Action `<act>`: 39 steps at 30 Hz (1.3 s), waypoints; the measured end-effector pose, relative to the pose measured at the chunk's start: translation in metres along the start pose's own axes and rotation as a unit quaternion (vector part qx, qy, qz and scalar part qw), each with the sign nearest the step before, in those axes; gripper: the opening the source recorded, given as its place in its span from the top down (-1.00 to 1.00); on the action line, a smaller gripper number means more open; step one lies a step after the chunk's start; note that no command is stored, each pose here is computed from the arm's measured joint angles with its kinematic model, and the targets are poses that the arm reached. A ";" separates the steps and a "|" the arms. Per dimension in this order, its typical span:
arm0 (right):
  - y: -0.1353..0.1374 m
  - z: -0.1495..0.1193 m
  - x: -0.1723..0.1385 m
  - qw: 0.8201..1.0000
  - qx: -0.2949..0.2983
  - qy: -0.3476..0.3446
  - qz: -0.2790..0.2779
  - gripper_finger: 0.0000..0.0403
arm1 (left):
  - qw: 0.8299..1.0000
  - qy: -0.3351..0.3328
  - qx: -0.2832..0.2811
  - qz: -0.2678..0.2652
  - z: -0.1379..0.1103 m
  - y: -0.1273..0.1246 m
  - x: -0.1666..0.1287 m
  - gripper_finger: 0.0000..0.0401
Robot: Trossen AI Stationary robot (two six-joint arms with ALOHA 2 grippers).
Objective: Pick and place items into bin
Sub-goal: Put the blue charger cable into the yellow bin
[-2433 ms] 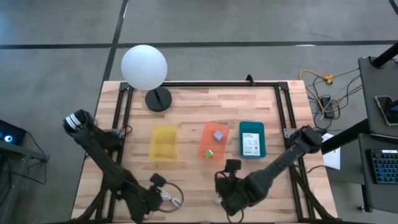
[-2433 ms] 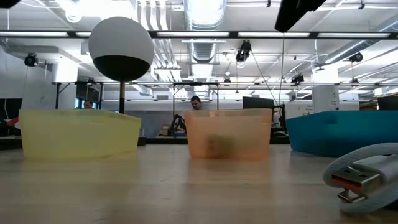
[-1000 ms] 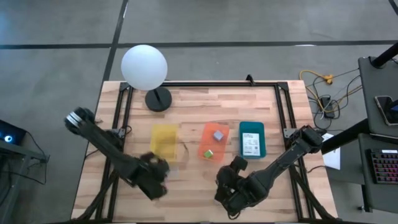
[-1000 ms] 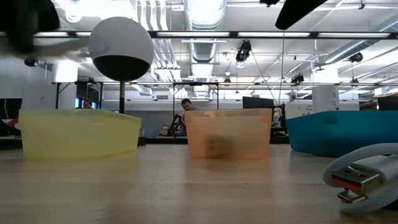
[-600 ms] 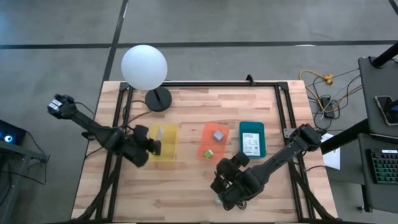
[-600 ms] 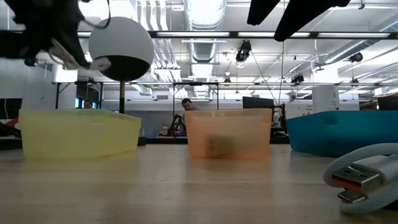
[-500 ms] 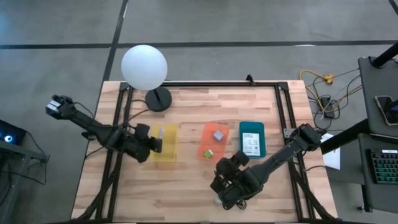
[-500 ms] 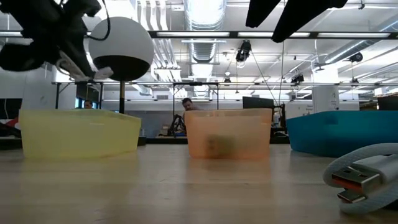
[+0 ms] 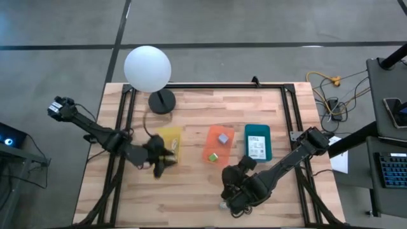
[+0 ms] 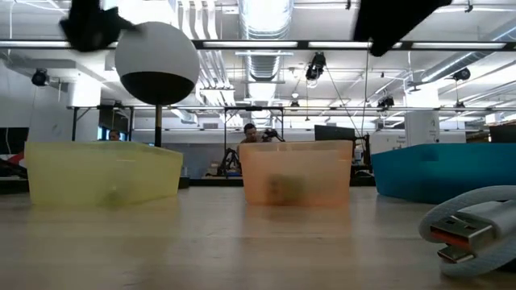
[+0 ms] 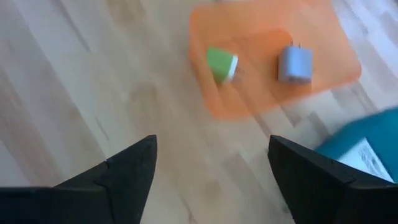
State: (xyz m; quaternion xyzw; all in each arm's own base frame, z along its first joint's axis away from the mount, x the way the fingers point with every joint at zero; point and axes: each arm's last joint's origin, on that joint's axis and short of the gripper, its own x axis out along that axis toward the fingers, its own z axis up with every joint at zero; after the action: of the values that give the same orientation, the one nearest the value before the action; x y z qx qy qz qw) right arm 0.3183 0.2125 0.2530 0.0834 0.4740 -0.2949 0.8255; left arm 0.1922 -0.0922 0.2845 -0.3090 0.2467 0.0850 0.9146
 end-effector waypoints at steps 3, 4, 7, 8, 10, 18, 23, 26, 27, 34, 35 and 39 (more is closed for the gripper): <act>-0.002 -0.011 -0.007 1.000 0.006 0.015 -0.015 -0.42 | 0.994 0.017 0.094 -0.048 0.007 -0.025 0.012 0.10; -0.004 -0.016 -0.011 0.999 0.019 0.015 -0.025 -0.41 | 0.992 0.026 0.118 -0.044 0.007 -0.030 0.019 0.14; -0.016 -0.030 -0.032 0.995 0.073 -0.007 -0.066 -0.37 | 0.983 0.060 0.172 -0.040 0.004 -0.047 0.046 0.21; -0.021 -0.035 -0.041 0.992 0.095 -0.018 -0.075 -0.37 | 0.980 0.072 0.180 -0.040 0.003 -0.052 0.057 0.22; -0.025 -0.042 -0.055 0.989 0.130 -0.030 -0.059 -0.36 | 0.976 0.098 0.190 -0.040 -0.001 -0.060 0.079 0.23; -0.066 -0.040 -0.109 0.966 0.237 -0.097 0.037 -0.37 | 0.962 0.118 0.245 -0.032 -0.009 -0.094 0.165 0.24; -0.102 -0.028 -0.139 0.954 0.233 -0.168 0.089 -0.37 | 0.963 0.113 0.244 -0.029 -0.010 -0.114 0.206 0.24; -0.124 -0.021 -0.154 0.948 0.231 -0.187 0.114 -0.36 | 0.967 0.105 0.229 -0.039 -0.009 -0.126 0.225 0.24; -0.132 -0.018 -0.158 0.946 0.233 -0.190 0.121 -0.35 | 0.967 0.107 0.228 -0.043 -0.010 -0.130 0.230 0.24; -0.173 -0.007 -0.175 0.933 0.232 -0.236 0.143 -0.30 | 0.962 0.129 0.235 -0.051 -0.026 -0.145 0.256 0.24; -0.177 -0.006 -0.176 0.933 0.229 -0.238 0.143 -0.29 | 0.962 0.131 0.236 -0.050 -0.028 -0.145 0.257 0.24; -0.185 -0.006 -0.177 0.937 0.205 -0.243 0.141 -0.28 | 0.959 0.134 0.247 -0.039 -0.042 -0.143 0.266 0.24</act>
State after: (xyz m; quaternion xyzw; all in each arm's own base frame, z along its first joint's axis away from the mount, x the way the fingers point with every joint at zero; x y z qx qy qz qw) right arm 0.1426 0.1366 0.4238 0.2430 0.1714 -0.2776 0.9135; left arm 0.4494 -0.2309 0.1964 -0.0915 0.3677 -0.0565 0.9237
